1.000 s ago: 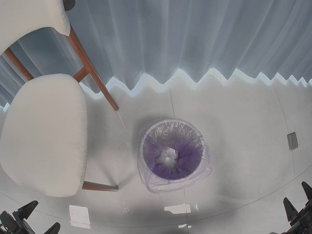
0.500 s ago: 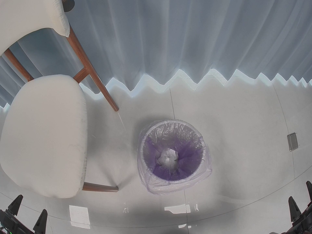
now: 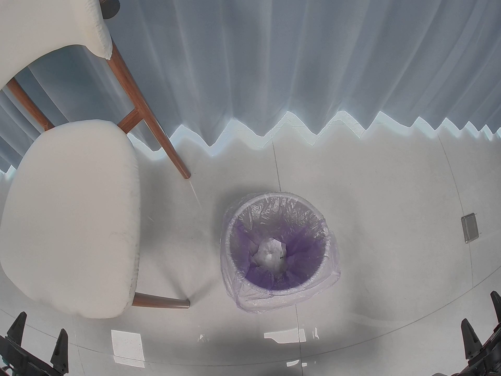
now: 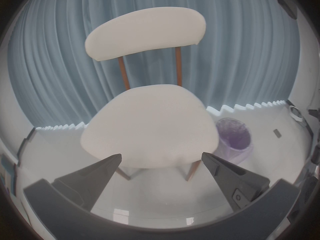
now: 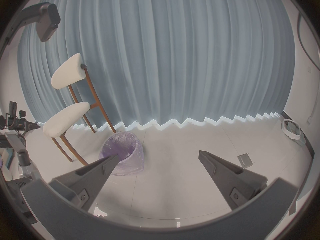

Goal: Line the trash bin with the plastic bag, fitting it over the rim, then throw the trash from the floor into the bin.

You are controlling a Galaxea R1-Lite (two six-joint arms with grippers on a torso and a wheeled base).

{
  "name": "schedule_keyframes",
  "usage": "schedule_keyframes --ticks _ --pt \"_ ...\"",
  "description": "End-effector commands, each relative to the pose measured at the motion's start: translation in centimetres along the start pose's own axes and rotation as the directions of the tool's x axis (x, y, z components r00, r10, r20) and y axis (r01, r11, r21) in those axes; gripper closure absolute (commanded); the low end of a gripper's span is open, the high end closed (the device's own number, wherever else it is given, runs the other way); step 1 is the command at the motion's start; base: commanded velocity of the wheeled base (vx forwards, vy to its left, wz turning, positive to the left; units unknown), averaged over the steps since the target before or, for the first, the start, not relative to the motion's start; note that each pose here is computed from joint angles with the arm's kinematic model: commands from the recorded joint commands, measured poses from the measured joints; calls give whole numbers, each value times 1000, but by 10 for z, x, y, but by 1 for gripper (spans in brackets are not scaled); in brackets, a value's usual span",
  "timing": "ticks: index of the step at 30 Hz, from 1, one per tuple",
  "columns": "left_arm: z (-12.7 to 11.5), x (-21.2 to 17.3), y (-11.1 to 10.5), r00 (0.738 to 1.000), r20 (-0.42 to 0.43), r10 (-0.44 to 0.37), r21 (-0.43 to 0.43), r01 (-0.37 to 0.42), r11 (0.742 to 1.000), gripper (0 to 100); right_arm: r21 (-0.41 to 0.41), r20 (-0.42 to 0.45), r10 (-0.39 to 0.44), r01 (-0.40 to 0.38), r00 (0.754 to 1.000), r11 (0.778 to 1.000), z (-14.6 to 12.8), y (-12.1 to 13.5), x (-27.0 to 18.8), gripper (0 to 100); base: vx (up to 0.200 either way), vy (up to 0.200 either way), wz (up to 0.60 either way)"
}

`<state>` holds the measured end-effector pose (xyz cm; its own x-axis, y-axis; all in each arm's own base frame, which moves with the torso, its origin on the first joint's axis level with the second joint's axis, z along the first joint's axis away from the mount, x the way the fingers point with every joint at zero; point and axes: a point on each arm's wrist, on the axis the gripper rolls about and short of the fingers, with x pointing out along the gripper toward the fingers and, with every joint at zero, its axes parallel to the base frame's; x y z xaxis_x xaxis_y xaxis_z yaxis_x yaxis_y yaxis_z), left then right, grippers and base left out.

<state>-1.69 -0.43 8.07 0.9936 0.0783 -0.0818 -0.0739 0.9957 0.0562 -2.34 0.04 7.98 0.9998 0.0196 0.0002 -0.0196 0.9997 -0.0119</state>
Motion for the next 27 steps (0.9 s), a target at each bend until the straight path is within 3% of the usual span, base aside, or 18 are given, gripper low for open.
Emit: schedule_keyframes --ticks 1,2,4,5,6,13,20,23,25,27 --pt "-5 2 0 992 -20 -126 10 126 992 0 3 -3 2 -2 1000 1000 -4 0 0 0 0 0 0" --pt "-4 2 1 982 -22 -188 15 188 982 0 3 -3 2 -2 1000 1000 -4 0 0 0 0 0 0" --pt "-4 2 1 982 -22 -188 15 188 982 0 3 -3 2 -2 1000 1000 -4 0 0 0 0 0 0" --pt "-4 2 4 927 -8 -376 36 376 926 0 1 -3 2 -2 1000 1000 -4 0 0 0 0 0 0" --pt "-4 2 4 927 -8 -376 36 376 926 0 3 -5 2 -2 1000 1000 -4 0 0 0 0 0 0" --pt "-5 2 5 942 -9 -334 25 334 942 0 6 -3 -1 1 1000 1000 -4 0 0 0 0 0 0" --pt "-5 2 5 960 -13 -280 -25 280 960 0 48 -16 -53 54 998 997 -4 -1 1 0 0 0 0" --pt "-5 2 4 972 -16 -233 -28 233 972 0 47 -16 -53 54 998 997 -4 -1 1 0 0 0 0" --pt "-7 0 2 994 -12 -113 -20 113 993 0 45 -28 -56 57 998 997 -3 -1 2 0 0 0 0" --pt "-8 -1 2 994 -1 -111 -18 111 994 0 41 -41 -59 61 997 997 -3 -1 3 0 0 0 0"
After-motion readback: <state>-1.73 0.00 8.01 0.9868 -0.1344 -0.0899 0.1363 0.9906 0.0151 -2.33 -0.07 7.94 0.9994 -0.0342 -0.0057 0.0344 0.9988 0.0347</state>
